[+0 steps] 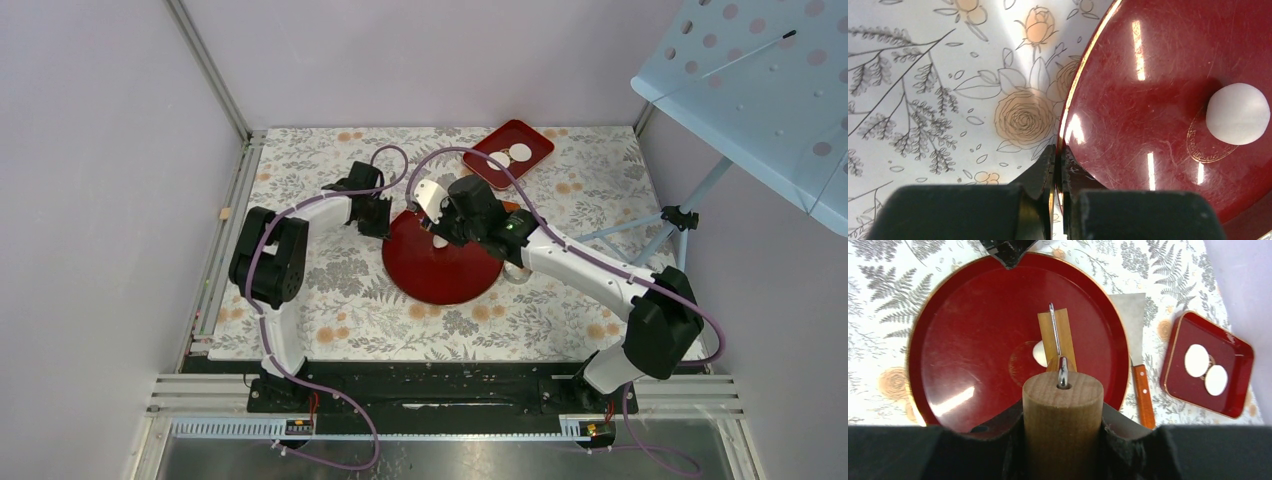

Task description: Roll out the dumpling wrappers from the dough

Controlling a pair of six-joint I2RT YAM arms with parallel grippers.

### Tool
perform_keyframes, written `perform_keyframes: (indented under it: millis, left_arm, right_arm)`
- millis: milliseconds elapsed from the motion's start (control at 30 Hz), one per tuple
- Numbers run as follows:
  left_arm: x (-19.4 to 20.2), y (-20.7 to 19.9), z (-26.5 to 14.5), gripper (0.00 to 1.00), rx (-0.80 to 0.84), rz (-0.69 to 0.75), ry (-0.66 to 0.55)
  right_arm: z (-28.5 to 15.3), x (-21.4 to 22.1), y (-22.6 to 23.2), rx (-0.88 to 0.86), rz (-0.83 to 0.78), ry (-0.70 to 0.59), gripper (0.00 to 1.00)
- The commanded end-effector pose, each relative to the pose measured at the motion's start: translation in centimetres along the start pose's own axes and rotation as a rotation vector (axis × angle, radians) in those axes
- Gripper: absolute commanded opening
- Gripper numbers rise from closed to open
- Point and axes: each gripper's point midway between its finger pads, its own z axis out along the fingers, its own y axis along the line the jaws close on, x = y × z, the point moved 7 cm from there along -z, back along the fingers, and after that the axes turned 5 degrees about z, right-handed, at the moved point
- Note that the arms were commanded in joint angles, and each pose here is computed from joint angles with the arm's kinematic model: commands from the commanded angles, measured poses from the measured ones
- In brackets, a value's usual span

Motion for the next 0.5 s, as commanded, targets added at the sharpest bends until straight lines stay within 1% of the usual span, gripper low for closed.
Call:
perform_keyframes:
  millis: [0, 100, 233, 467]
  left_arm:
    - [0.2, -0.4, -0.1, 0.0, 0.055, 0.09, 0.097]
    - [0.2, -0.2, -0.2, 0.0, 0.055, 0.121, 0.124]
    - [0.4, -0.3, -0.3, 0.0, 0.063, 0.124, 0.131]
    - [1.7, -0.2, -0.3, 0.0, 0.051, 0.093, 0.148]
  right_arm:
    - [0.0, -1.2, -1.3, 0.098, -0.084, -0.051, 0.0]
    - [0.4, -1.1, -1.4, 0.101, -0.104, -0.034, 0.0]
    - [1.1, -0.6, -0.8, 0.052, -0.105, -0.015, 0.0]
    - [1.2, 0.2, 0.2, -0.029, -0.125, 0.005, 0.0]
